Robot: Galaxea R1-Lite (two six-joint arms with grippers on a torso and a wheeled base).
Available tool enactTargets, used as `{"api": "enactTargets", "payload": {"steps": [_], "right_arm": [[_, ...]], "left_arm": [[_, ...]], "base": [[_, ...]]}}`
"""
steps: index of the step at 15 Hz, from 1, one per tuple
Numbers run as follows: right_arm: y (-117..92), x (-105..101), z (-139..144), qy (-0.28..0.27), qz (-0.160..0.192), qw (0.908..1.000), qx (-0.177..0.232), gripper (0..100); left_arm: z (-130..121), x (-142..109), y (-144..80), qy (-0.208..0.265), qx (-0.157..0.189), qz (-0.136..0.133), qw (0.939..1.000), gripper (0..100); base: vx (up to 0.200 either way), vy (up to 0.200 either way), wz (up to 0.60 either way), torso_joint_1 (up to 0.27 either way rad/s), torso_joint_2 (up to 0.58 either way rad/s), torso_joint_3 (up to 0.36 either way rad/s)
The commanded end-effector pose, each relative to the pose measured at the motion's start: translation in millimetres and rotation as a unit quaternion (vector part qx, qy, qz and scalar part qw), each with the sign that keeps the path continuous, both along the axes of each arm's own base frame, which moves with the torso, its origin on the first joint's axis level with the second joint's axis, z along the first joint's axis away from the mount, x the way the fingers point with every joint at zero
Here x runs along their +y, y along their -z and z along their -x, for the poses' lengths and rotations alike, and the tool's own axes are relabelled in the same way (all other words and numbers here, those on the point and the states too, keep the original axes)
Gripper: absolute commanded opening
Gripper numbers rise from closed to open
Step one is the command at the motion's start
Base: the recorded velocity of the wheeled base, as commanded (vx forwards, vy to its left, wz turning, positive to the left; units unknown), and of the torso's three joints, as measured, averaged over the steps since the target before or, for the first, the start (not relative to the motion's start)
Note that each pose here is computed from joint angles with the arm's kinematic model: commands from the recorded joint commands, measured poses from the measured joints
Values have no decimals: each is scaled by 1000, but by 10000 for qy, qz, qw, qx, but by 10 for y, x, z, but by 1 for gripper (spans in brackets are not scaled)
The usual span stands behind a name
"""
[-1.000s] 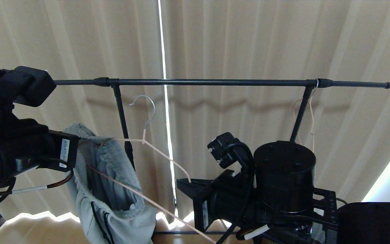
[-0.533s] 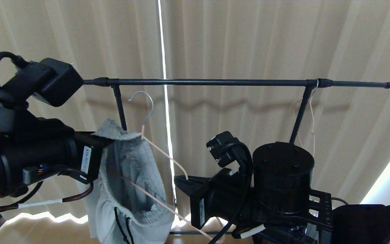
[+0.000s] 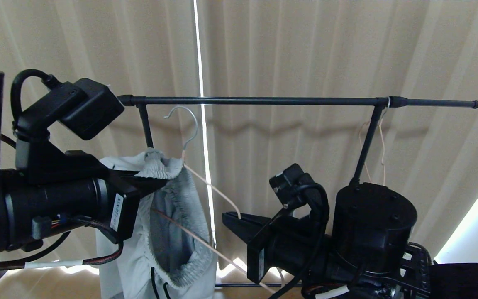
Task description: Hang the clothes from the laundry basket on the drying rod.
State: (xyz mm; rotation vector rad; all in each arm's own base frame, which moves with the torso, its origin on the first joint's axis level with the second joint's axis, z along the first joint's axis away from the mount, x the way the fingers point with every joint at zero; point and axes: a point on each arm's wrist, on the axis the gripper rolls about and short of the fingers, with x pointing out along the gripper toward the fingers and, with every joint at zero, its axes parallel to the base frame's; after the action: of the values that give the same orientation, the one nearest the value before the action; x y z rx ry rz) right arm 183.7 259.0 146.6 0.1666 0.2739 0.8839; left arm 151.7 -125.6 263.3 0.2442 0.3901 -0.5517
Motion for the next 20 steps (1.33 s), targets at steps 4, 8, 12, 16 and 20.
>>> {"api": "enactTargets", "payload": {"steps": [4, 8, 12, 16, 20], "right_arm": [[-184, -128, 71, -9, -195, 9996, -204, 0], [-270, -202, 113, 7, -307, 9991, -285, 0], [-384, -348, 61, 214, -444, 9980, -406, 0], [-461, -592, 46, 214, -306, 9970, -684, 0], [-647, -1030, 188, 39, -18, 9992, -402, 0]], "left_arm": [[22, -21, 31, 80, 40, -38, 10000, 100], [53, -10, 46, 114, 36, -44, 9999, 100], [193, 95, 88, 400, -393, 109, 9984, 100], [254, 201, 108, 414, -856, 23, 9955, 100], [115, 365, 66, 282, -1821, -448, 9819, 100]], "base": [[0, 0, 0, 0, 0, 0], [0, 0, 0, 0, 0, 0], [0, 0, 0, 0, 0, 0], [0, 0, 0, 0, 0, 0], [0, 0, 0, 0, 0, 0]]}}
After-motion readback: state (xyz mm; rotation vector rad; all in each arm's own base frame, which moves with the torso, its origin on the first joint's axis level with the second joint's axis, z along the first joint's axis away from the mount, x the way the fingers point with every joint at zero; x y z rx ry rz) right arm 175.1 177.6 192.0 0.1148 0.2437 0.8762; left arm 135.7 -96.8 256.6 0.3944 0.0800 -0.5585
